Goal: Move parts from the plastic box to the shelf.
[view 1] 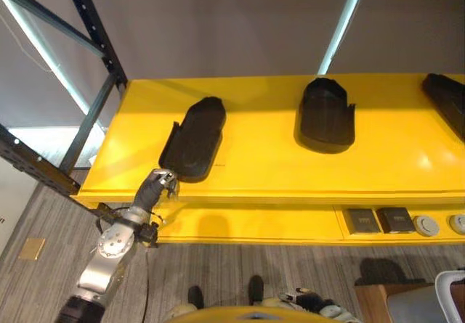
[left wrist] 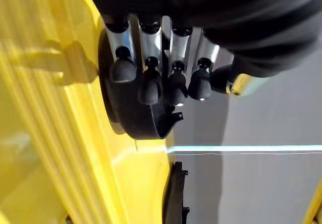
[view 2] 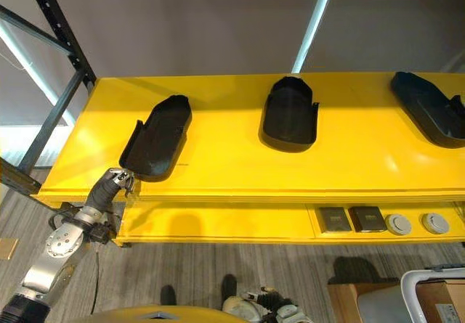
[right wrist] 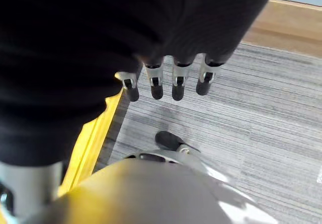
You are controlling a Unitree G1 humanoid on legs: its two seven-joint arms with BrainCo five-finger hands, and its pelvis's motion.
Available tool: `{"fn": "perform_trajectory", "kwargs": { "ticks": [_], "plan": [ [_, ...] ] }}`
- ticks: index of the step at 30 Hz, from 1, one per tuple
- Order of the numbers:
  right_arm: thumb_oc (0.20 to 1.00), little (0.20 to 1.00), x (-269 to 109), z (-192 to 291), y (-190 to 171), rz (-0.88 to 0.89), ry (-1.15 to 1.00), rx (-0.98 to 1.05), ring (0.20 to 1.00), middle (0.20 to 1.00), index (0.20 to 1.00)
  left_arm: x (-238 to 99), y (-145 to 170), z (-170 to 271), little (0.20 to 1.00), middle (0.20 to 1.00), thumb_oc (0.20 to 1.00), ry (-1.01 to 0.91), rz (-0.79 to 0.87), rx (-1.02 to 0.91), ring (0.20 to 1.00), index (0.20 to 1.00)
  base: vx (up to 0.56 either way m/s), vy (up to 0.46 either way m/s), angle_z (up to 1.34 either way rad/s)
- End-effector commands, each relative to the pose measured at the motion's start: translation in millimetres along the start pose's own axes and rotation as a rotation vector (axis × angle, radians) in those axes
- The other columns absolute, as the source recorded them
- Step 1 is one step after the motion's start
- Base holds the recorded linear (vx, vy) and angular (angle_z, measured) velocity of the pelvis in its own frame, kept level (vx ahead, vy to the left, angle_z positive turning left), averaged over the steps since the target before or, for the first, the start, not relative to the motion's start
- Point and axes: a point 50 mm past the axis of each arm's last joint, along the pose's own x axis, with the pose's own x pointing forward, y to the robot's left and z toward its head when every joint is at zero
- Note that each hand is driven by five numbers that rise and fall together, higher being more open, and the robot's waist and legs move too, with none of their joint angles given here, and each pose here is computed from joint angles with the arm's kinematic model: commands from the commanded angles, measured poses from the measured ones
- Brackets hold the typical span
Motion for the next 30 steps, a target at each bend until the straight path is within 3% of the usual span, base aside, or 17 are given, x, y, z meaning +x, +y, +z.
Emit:
{"fn": "perform_trajectory", "kwargs": {
  "ticks": [1,17,30],
  "plan": [
    [1.0,1.0,-1,-14,16,0.032,0.068,-0.001,1.0,1.0,1.0,10,6,19,0.2,0.2,0.2,-0.106,0.015,0.002,0.2,0.2,0.03,-0.011,-0.16],
    [1.0,1.0,1,4,12,0.006,0.003,0.021,1.0,1.0,1.0,34,6,0,0.2,0.2,0.2,-0.036,0.105,-0.075,0.2,0.2,-0.01,-0.007,-0.06],
    [1.0,1.0,1,6,13,0.0,-0.008,0.017,1.0,1.0,1.0,57,15,23,0.2,0.2,0.2,-0.129,0.176,-0.063,0.2,0.2,-0.01,-0.012,-0.05]
  ]
}}
